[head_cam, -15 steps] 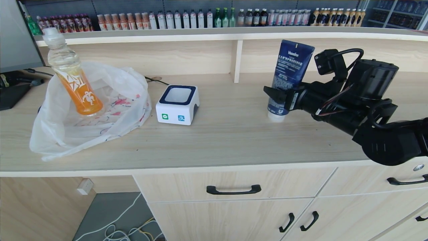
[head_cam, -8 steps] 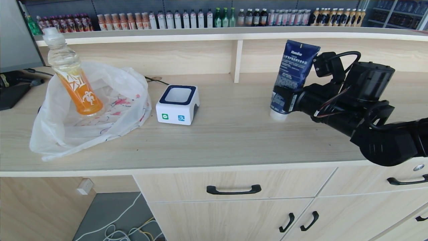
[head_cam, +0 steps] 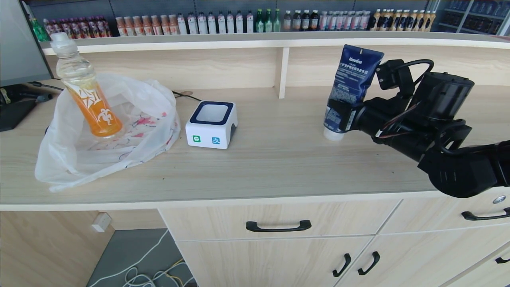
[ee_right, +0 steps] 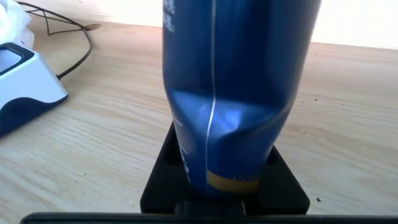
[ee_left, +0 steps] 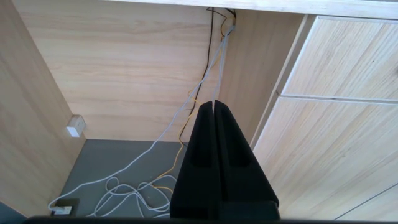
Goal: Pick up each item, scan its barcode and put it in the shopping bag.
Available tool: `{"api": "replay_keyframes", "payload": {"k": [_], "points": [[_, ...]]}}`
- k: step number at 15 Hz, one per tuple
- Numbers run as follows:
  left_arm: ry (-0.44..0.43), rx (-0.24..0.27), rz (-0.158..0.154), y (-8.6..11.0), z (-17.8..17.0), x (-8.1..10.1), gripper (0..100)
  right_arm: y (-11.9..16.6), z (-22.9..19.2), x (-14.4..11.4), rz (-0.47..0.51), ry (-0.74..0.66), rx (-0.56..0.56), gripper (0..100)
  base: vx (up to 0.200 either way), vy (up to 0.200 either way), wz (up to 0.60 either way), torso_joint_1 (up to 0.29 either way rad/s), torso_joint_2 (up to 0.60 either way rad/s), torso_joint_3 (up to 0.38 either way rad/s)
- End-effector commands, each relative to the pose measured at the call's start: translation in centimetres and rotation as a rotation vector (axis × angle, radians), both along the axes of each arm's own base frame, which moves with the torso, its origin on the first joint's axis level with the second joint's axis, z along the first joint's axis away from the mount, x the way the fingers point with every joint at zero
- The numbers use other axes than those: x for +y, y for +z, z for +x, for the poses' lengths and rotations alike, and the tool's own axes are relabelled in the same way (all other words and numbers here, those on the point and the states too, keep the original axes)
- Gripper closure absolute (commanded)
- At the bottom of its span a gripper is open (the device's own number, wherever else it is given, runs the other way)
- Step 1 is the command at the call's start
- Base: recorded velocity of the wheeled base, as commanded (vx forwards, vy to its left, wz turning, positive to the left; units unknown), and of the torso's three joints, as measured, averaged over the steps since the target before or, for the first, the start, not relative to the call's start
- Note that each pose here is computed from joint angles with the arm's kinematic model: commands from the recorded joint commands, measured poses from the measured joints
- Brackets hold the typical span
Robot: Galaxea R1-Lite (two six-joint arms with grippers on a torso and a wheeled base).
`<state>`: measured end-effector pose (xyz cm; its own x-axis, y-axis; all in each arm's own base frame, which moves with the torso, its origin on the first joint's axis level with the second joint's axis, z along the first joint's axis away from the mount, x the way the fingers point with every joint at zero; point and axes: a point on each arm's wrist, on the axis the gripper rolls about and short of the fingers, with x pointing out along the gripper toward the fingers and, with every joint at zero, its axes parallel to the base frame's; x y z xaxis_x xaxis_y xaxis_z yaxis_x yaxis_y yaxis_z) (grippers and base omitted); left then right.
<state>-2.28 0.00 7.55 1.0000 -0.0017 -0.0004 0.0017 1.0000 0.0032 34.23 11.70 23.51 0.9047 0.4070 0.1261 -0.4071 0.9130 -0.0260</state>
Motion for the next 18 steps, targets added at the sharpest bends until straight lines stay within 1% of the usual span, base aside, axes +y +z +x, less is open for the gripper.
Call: {"api": "replay_keyframes", "payload": {"k": [1,4,8,11,15,17,18], "points": [[0.000,0.000,0.000,0.0,0.0,0.0,100,0.5,-0.3,-0.1,0.006,0.000,-0.019,100,0.000,0.000,0.00,0.000,0.00,0.000],[0.000,0.000,0.000,0.0,0.0,0.0,100,1.4,-1.0,-0.3,0.015,0.003,-0.045,100,0.000,0.000,0.00,0.000,0.00,0.000],[0.000,0.000,0.000,0.0,0.0,0.0,100,3.6,-4.0,-1.1,0.031,0.006,-0.097,100,0.000,0.000,0.00,0.000,0.00,0.000],[0.000,0.000,0.000,0.0,0.0,0.0,100,3.2,-8.8,-2.5,0.025,0.013,-0.076,100,0.000,0.000,0.00,0.000,0.00,0.000],[0.000,0.000,0.000,0.0,0.0,0.0,100,2.8,-14.7,-3.7,0.031,0.052,-0.090,100,0.000,0.000,0.00,0.000,0.00,0.000],[0.000,0.000,0.000,0.0,0.0,0.0,100,1.0,-16.8,-4.5,0.032,0.064,-0.047,100,0.000,0.000,0.00,0.000,0.00,0.000],[0.000,0.000,0.000,0.0,0.0,0.0,100,0.8,-17.4,-4.7,0.045,0.070,-0.038,100,0.000,0.000,0.00,0.000,0.00,0.000]]}}
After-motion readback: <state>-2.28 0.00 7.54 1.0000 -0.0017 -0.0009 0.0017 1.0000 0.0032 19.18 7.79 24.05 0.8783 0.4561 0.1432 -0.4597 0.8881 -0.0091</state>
